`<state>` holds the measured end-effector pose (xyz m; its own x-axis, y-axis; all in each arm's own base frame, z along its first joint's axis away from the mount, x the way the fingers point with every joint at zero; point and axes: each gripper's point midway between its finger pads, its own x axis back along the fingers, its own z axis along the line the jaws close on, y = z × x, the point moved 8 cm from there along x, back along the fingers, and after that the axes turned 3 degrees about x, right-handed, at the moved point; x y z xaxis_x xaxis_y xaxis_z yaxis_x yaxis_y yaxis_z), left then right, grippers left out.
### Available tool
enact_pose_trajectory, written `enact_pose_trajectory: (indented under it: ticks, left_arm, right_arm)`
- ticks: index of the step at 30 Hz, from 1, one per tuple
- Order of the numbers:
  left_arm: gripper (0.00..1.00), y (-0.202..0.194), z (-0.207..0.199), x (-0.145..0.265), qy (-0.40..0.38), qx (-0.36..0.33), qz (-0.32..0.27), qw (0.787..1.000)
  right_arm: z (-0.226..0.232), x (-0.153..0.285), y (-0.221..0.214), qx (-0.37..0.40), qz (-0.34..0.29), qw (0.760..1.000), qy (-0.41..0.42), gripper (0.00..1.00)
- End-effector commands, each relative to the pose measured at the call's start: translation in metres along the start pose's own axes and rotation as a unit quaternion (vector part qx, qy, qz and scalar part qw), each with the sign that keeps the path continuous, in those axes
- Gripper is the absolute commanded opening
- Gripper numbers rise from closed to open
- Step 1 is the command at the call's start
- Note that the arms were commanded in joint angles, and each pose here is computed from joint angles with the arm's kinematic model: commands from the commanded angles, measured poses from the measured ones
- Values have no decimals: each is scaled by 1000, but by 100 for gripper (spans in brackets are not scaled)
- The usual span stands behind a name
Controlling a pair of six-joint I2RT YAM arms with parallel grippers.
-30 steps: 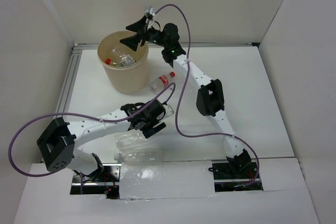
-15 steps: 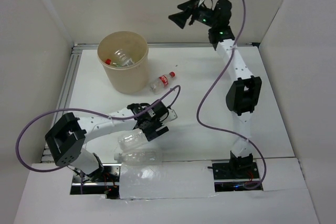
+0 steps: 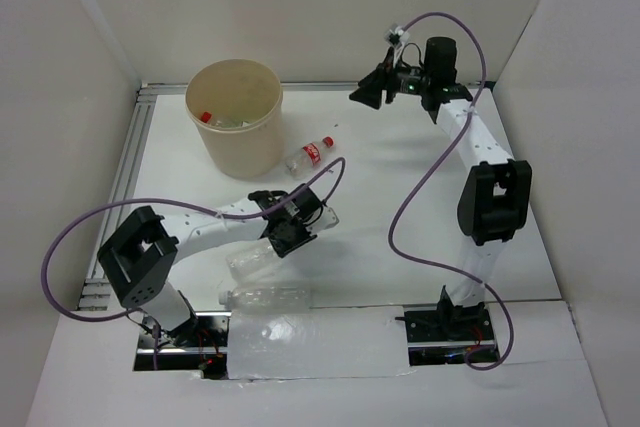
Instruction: Put the plastic bottles in the bin
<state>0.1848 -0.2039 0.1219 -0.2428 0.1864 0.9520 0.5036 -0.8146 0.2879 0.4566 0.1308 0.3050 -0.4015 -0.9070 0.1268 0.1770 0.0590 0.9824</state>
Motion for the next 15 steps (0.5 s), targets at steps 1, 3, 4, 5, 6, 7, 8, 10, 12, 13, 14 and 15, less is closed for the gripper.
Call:
enact_pose_trajectory:
  ticks: [1, 3, 4, 5, 6, 7, 8, 10, 12, 13, 14, 15]
  left_arm:
    - [25, 34, 17, 25, 30, 22, -77, 996]
    - [17, 53, 30, 42, 49, 44, -133, 989]
    - [17, 69, 36, 59, 56, 56, -173, 982]
    - [17, 77, 42, 75, 58, 63, -205, 975]
    - [17, 86, 44, 88, 61, 69, -231, 968]
    - [17, 102, 51, 108, 70, 76, -276, 956]
    - [18, 116, 56, 136, 77, 79, -332, 937]
    - [18, 127, 63, 165, 89, 86, -387, 914]
    - [18, 135, 77, 200, 111, 100, -447, 882]
    - [18, 138, 83, 211, 117, 110, -470, 868]
    - [18, 139, 89, 220, 128, 122, -488, 855]
    - [20, 142, 105, 236, 145, 140, -527, 825]
  right_arm:
    - [28, 22, 6, 48, 22, 998, 31, 58]
    - [31, 34, -3, 60, 32, 997, 30, 41]
    - [34, 35, -7, 57, 37, 997, 32, 37]
    - [34, 44, -9, 59, 39, 997, 24, 37]
    - [34, 49, -20, 48, 46, 998, 20, 37]
    - [31, 59, -25, 42, 49, 998, 9, 40]
    - [33, 70, -34, 45, 59, 997, 9, 53]
    - [33, 74, -43, 44, 69, 997, 9, 78]
    - [43, 78, -61, 63, 105, 992, 27, 100]
    - [49, 79, -67, 71, 120, 990, 35, 100]
    - [55, 77, -75, 72, 137, 987, 44, 100]
    - [66, 77, -84, 77, 160, 982, 66, 100]
